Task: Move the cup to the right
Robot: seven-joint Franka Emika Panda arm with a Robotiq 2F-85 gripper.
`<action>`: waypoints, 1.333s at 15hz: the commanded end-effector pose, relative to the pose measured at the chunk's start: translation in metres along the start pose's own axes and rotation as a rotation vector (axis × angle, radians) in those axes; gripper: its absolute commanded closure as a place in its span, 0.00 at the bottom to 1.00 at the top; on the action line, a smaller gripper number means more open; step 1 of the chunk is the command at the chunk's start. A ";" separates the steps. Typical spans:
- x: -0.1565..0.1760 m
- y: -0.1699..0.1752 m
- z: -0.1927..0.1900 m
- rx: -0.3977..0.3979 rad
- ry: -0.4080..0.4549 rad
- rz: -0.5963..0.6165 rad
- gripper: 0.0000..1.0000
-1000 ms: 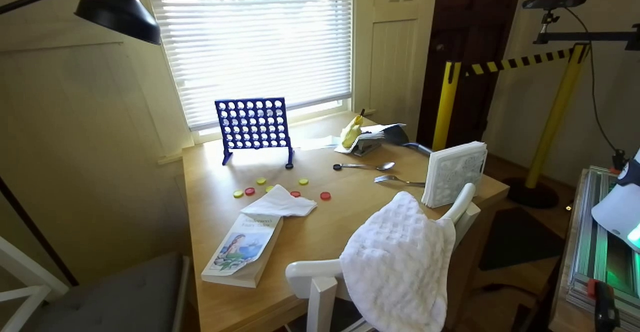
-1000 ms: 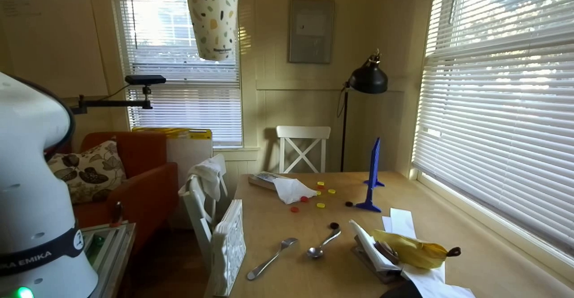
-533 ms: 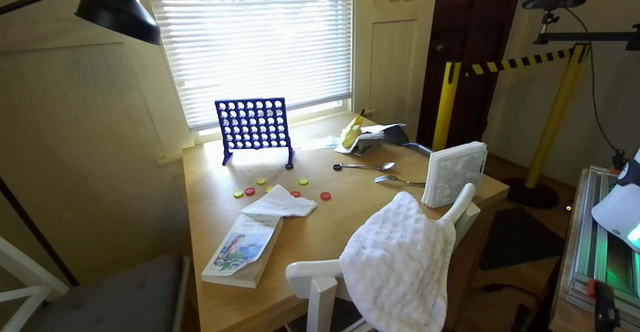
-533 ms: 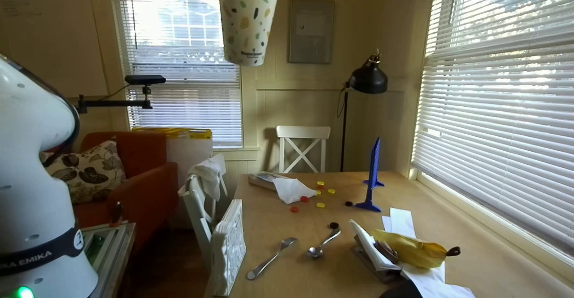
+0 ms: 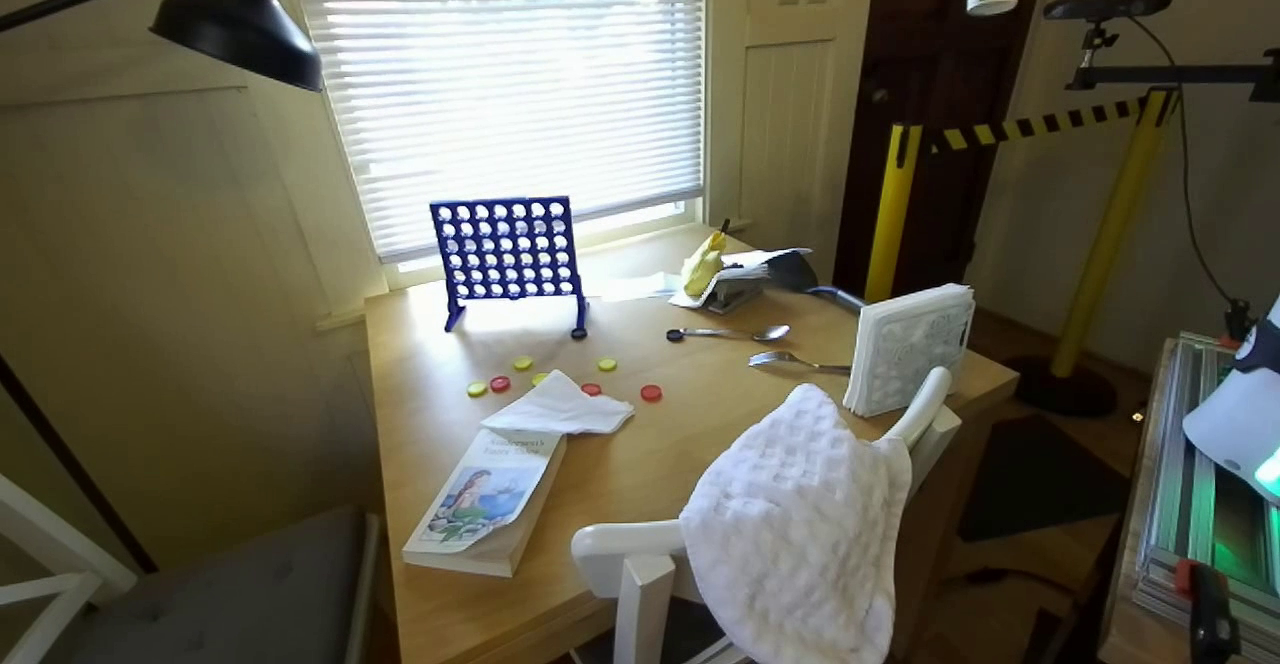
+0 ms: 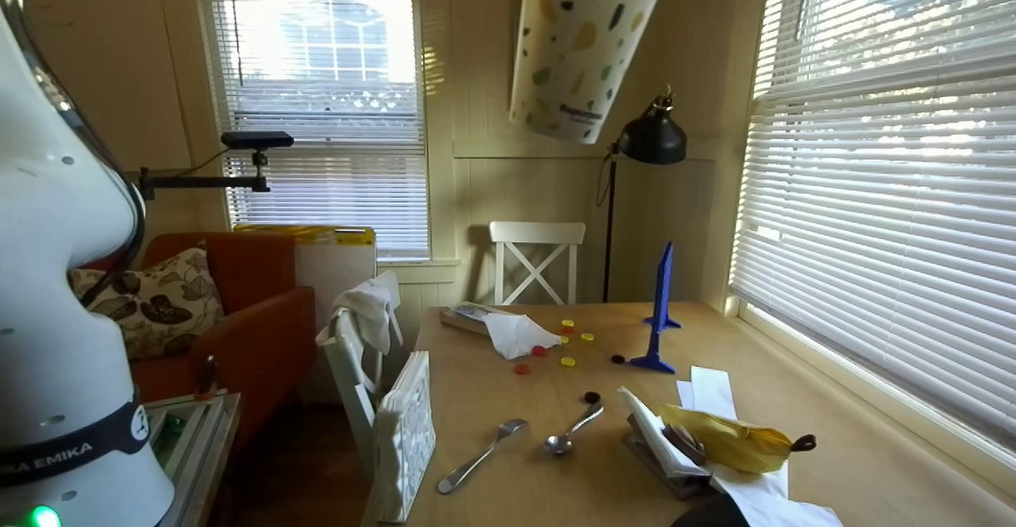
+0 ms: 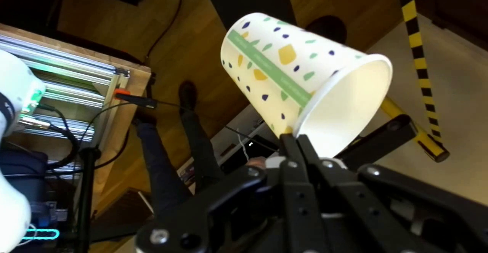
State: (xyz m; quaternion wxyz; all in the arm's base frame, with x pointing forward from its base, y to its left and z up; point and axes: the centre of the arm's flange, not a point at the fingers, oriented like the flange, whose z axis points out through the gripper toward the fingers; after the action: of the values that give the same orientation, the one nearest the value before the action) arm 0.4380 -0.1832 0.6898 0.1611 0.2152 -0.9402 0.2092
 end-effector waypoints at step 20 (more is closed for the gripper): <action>-0.194 0.046 0.055 0.097 -0.009 0.156 0.99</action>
State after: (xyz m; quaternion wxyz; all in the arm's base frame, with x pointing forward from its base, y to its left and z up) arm 0.5616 -0.1113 0.5767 0.1636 0.1666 -0.9362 0.2626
